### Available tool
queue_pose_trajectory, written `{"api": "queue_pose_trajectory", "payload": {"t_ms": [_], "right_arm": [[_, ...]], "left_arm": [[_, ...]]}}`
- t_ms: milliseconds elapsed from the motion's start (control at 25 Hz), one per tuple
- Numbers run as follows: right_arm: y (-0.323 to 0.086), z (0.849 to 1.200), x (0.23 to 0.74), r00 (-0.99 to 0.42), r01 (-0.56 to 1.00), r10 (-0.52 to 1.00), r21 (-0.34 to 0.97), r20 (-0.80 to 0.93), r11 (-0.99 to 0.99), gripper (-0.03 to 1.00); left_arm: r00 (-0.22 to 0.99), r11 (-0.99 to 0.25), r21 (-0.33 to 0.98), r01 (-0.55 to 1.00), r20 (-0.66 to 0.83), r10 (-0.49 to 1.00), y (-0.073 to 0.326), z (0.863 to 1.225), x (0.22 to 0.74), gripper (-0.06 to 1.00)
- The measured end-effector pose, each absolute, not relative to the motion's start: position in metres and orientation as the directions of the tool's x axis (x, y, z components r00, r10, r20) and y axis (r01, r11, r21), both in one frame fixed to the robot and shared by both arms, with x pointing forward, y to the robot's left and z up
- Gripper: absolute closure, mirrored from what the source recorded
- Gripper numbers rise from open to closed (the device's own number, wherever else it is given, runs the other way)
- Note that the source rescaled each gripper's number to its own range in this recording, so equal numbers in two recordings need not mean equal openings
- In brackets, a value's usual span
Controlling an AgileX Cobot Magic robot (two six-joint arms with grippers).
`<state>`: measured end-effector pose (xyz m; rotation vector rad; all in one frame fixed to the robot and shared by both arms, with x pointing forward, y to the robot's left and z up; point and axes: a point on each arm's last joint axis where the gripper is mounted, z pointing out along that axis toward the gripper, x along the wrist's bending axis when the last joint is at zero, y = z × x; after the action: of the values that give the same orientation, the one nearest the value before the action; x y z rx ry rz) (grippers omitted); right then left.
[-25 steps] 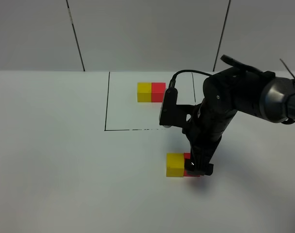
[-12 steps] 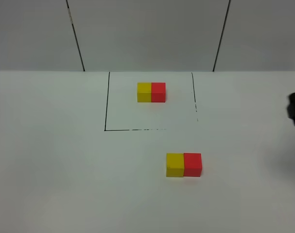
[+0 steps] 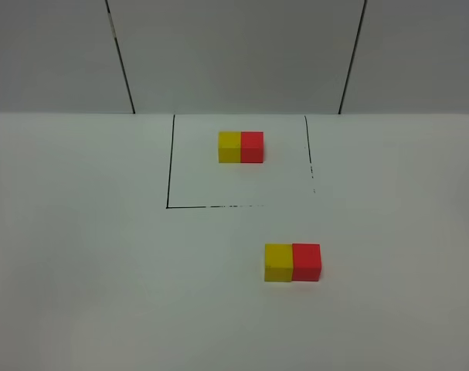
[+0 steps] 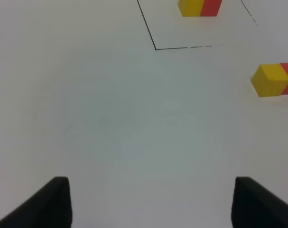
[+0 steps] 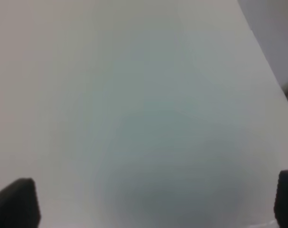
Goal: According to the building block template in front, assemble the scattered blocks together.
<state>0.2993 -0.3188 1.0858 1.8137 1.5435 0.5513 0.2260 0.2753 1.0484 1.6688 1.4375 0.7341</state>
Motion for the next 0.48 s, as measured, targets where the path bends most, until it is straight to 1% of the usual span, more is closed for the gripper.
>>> {"api": "queue_pose_trajectory", "payload": {"t_ms": [80, 200, 360, 480], "right_arm": [[-0.316, 1.078, 0.276, 0.23, 0.636, 0.971, 0.766, -0.065, -0.099, -0.03], [-0.31, 1.067, 0.249, 0.216, 0.523, 0.976, 0.843, 0.016, -0.129, -0.03], [-0.303, 1.053, 0.232, 0.178, 0.453, 0.98, 0.877, 0.086, -0.159, -0.03], [-0.302, 1.051, 0.233, 0.169, 0.446, 0.981, 0.88, 0.097, -0.164, -0.03]], "left_arm": [[0.187, -0.037, 0.855, 0.518, -0.07, 0.98, 0.275, 1.048, 0.226, 0.46], [0.187, -0.037, 0.855, 0.518, -0.07, 0.98, 0.275, 1.048, 0.226, 0.46], [0.187, -0.037, 0.855, 0.517, -0.071, 0.98, 0.275, 1.048, 0.226, 0.46], [0.187, -0.037, 0.855, 0.517, -0.071, 0.98, 0.275, 1.048, 0.226, 0.46]]}}
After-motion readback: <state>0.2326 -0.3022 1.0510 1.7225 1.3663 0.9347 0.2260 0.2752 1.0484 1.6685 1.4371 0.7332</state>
